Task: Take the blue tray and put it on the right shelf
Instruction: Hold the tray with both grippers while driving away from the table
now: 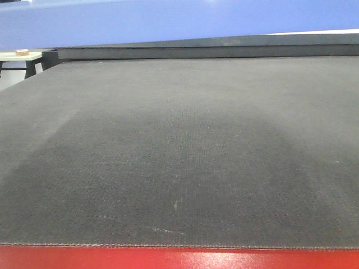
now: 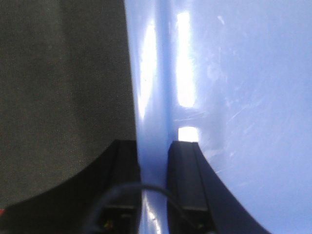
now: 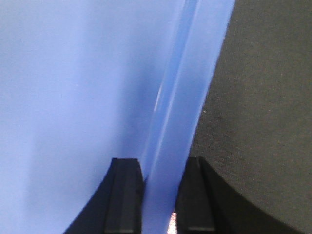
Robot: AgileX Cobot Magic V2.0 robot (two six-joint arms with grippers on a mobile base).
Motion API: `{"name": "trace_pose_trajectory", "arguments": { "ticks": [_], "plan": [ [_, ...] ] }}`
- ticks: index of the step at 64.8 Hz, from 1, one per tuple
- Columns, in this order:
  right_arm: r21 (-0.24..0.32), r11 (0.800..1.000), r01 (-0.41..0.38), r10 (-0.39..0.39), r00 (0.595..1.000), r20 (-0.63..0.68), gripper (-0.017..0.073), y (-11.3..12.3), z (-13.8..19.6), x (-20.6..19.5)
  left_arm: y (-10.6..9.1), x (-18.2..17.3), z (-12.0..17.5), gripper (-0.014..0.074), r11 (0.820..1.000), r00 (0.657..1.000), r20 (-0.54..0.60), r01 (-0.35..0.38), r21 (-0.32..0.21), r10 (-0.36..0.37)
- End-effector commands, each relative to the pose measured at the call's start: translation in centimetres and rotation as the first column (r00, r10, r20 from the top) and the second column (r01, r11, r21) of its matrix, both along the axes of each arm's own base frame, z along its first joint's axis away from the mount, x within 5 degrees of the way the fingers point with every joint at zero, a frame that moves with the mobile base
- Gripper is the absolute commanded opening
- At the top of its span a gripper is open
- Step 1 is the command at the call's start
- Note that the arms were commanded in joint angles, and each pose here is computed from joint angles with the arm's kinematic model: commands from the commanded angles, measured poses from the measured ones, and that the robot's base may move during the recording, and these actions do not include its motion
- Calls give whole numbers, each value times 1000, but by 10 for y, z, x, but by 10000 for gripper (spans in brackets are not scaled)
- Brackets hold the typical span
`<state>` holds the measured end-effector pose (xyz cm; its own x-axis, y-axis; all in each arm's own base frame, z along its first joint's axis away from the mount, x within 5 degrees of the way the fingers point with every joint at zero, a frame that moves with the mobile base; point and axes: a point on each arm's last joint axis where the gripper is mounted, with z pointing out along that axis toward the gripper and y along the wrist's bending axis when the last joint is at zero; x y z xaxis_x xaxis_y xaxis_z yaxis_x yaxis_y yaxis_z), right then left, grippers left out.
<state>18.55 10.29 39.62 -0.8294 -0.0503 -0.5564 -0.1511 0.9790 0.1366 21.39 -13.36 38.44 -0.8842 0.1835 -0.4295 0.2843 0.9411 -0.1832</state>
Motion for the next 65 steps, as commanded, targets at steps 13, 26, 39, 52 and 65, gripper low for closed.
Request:
{"name": "trace_pose_trajectory", "arguments": {
  "ticks": [13,26,39,52,65],
  "plan": [
    [25,999,-32,28,991,132,57,-2,19,0,6,-15,10,-48,998,999,-29,43,39,-42],
    [25,999,-32,28,991,132,57,-2,19,0,6,-15,10,-48,998,999,-30,44,38,-43],
    [25,999,-32,28,991,132,57,-2,19,0,6,-16,10,-48,998,998,-34,45,32,-44],
    [25,999,-32,28,991,132,57,-2,19,0,3,-18,11,-48,999,997,-52,53,-1,-53],
    [25,999,-32,28,991,132,57,-2,19,0,2,-18,11,-48,999,997,-54,54,-5,-55]
  ]
}}
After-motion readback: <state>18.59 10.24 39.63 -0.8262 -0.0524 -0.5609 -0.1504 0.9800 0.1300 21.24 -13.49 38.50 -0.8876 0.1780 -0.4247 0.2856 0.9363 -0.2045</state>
